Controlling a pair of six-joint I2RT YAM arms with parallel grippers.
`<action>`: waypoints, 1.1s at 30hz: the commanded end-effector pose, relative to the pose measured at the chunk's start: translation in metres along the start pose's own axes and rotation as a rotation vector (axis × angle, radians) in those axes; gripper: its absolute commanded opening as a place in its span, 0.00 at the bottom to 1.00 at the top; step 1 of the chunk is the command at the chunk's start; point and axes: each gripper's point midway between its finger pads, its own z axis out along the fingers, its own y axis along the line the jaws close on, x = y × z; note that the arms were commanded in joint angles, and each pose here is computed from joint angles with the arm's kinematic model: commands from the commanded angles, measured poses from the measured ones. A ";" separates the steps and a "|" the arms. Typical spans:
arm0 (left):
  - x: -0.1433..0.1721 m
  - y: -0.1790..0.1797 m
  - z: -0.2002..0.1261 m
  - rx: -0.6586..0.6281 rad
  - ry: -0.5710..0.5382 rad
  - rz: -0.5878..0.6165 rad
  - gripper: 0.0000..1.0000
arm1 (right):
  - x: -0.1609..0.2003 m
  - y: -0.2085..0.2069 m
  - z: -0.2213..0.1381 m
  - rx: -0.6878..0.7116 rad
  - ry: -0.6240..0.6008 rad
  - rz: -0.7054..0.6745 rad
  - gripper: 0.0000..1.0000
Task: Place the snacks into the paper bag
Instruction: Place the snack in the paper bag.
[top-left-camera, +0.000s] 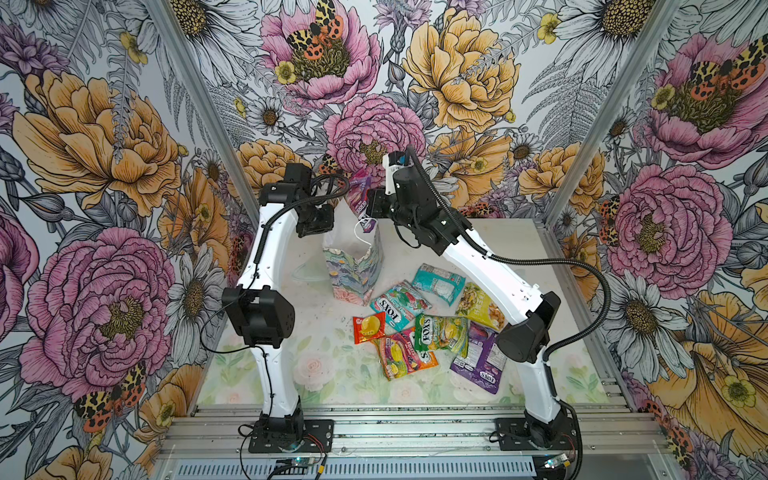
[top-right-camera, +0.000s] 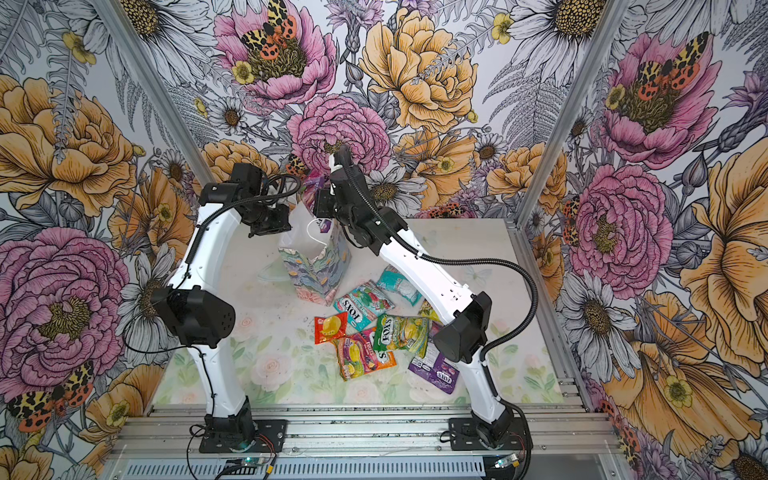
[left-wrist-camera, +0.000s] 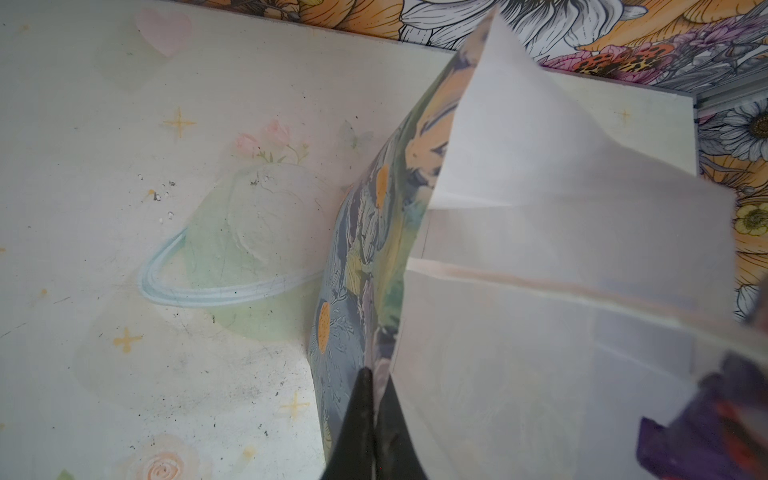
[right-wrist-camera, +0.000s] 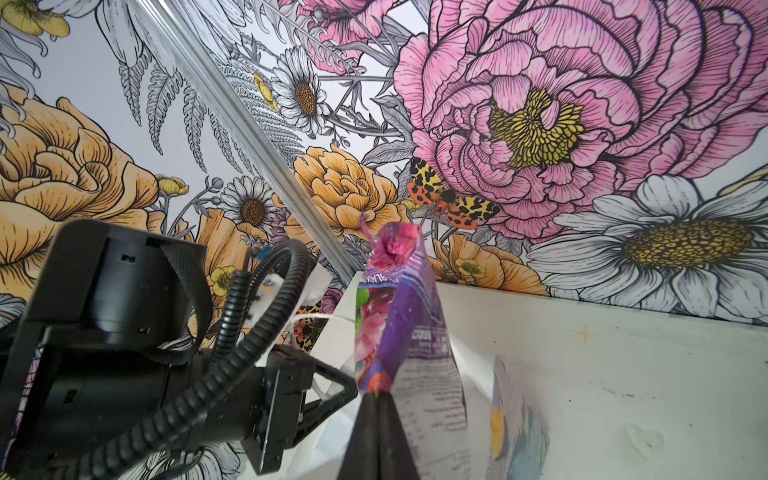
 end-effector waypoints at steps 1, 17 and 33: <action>-0.006 -0.010 -0.024 0.036 -0.053 -0.009 0.00 | -0.013 0.009 -0.017 -0.011 -0.035 -0.014 0.00; -0.003 -0.014 -0.028 0.042 -0.055 -0.008 0.00 | 0.016 0.008 -0.001 -0.006 0.036 0.020 0.00; 0.003 -0.011 -0.016 0.045 -0.020 -0.011 0.00 | 0.047 -0.002 0.025 0.018 0.097 0.044 0.00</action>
